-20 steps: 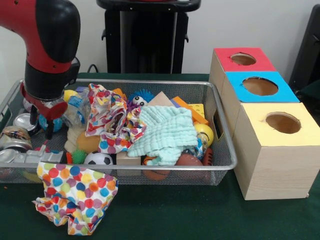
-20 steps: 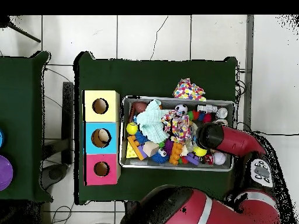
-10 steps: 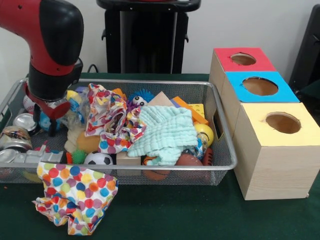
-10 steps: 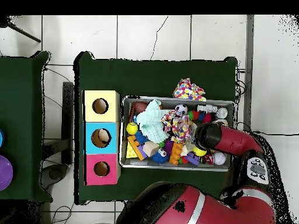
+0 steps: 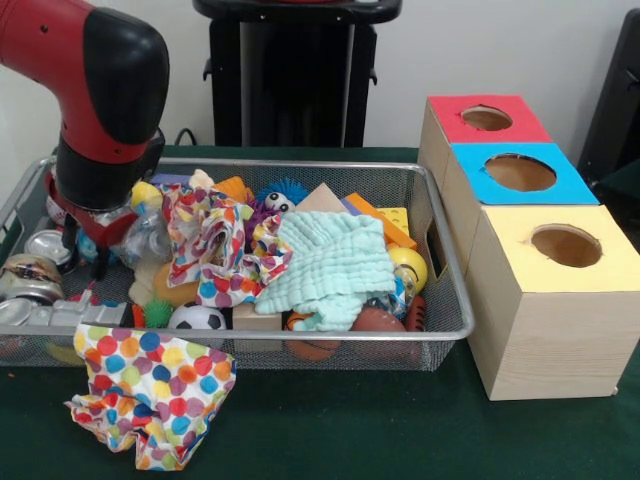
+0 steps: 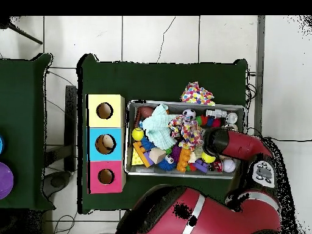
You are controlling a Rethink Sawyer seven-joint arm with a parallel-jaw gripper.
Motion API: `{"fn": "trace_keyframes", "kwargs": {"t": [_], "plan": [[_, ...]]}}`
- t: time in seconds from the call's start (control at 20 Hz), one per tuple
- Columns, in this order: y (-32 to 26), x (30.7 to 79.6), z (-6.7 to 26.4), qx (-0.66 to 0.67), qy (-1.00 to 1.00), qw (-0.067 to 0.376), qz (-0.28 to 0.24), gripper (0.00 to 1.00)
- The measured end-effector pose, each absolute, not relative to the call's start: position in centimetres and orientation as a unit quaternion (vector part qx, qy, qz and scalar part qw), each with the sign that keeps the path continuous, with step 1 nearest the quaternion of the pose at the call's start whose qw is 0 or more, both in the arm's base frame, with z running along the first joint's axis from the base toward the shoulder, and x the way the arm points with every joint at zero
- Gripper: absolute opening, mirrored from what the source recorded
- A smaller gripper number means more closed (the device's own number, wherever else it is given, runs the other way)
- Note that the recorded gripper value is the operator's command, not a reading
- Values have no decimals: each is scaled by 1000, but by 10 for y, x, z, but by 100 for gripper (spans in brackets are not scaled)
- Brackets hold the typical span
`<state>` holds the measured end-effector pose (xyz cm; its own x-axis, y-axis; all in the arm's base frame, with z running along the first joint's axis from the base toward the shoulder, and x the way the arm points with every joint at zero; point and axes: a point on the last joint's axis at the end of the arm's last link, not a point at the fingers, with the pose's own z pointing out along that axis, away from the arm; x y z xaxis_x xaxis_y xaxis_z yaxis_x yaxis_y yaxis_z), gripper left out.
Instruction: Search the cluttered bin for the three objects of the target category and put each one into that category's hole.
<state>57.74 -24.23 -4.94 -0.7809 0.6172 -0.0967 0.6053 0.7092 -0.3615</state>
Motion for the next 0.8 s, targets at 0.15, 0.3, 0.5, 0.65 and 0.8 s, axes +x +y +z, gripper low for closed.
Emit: {"fn": "trace_keyframes", "kwargs": {"t": [0.15,0.3,0.5,0.65,0.8], "plan": [[-243,578,-49,-337,-922,17,190,100],[-244,578,-49,-347,-919,19,188,100],[-246,580,-49,-357,-914,25,188,100],[-245,577,-48,-357,-912,35,199,100],[-245,572,-50,-341,-911,43,226,100]]}}
